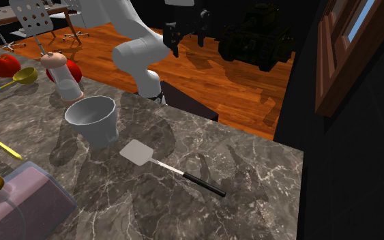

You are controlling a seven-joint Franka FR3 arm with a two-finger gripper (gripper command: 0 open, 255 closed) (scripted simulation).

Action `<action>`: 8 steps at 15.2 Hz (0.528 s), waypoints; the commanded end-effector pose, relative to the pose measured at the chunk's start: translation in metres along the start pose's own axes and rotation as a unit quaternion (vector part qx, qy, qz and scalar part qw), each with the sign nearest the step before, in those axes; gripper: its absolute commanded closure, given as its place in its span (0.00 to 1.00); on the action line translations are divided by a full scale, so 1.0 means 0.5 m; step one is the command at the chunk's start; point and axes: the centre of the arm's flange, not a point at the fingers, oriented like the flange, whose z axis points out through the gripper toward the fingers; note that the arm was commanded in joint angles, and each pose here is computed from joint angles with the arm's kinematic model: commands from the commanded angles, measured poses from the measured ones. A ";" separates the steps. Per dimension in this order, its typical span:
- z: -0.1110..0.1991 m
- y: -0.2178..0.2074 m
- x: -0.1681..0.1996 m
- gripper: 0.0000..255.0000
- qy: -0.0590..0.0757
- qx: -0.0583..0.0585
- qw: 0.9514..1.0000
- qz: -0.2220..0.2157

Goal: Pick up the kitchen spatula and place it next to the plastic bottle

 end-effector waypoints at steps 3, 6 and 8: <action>0.014 0.038 0.024 0.00 0.008 -0.007 1.000 -0.018; 0.033 0.093 0.063 0.00 0.021 -0.016 0.999 -0.046; 0.045 0.128 0.091 0.00 0.029 -0.023 0.997 -0.064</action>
